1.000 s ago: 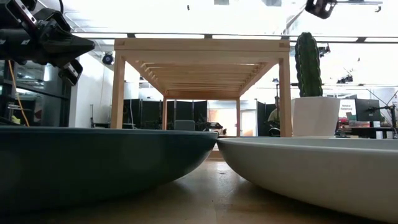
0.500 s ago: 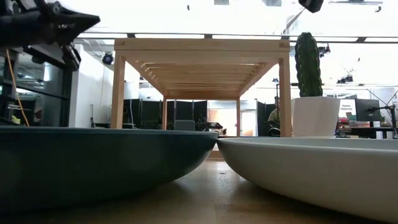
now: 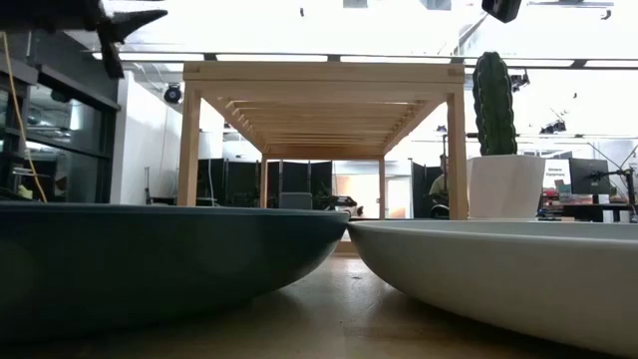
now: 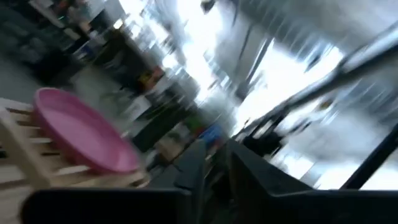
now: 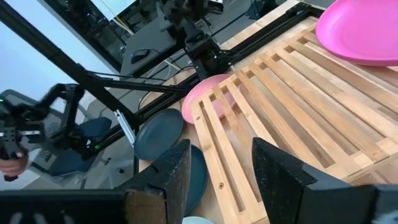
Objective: Place and stack plates onto a shelf
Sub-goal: Put the light pink plate on the shelf
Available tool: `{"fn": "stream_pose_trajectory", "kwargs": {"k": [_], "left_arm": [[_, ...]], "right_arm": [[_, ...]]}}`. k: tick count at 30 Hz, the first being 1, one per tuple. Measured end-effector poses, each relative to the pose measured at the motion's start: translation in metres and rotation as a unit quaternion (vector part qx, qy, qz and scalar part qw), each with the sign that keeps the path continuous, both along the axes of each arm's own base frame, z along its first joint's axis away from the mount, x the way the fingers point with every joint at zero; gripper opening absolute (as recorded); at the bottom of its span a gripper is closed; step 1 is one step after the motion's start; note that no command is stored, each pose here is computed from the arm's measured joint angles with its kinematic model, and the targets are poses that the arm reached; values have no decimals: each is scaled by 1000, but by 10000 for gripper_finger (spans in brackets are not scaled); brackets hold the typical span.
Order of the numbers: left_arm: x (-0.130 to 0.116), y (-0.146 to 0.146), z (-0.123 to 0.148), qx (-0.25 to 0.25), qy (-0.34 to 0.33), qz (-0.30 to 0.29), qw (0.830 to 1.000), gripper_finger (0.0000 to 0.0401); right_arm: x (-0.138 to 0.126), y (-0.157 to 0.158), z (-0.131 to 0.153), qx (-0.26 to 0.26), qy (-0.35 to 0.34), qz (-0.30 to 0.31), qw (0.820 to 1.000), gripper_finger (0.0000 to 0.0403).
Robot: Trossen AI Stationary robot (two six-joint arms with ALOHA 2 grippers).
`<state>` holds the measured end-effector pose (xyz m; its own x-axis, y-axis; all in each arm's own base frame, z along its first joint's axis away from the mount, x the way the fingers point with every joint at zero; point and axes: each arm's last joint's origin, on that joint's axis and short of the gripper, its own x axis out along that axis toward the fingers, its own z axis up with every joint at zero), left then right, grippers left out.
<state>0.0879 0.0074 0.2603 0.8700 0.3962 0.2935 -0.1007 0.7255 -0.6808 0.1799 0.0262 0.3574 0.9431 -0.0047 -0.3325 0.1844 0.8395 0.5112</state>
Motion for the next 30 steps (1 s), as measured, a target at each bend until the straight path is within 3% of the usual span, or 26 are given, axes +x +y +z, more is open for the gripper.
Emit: {"fn": "stream_pose_trajectory", "kwargs": {"k": [9, 15, 18, 22, 26, 30], "left_arm": [[7, -1, 68, 64, 216, 3, 974, 173], [21, 0, 81, 66, 361, -35, 930, 199], [34, 2, 70, 34, 448, -100, 888, 200], [46, 5, 47, 4, 555, -187, 811, 200], [52, 10, 28, 47, 652, -217, 724, 200], [61, 13, 10, 110, 687, -240, 677, 200]], "right_arm": [[0, -1, 0, -5, -1, -12, 1000, 154], [0, -1, -1, -9, 3, -11, 1000, 154], [-1, -1, -1, -11, 8, -10, 1000, 154], [-1, -1, -2, -12, 13, -10, 1000, 154], [-1, -1, -4, -14, 21, -10, 1000, 154], [-2, -1, -5, -15, 27, -10, 999, 154]]}}
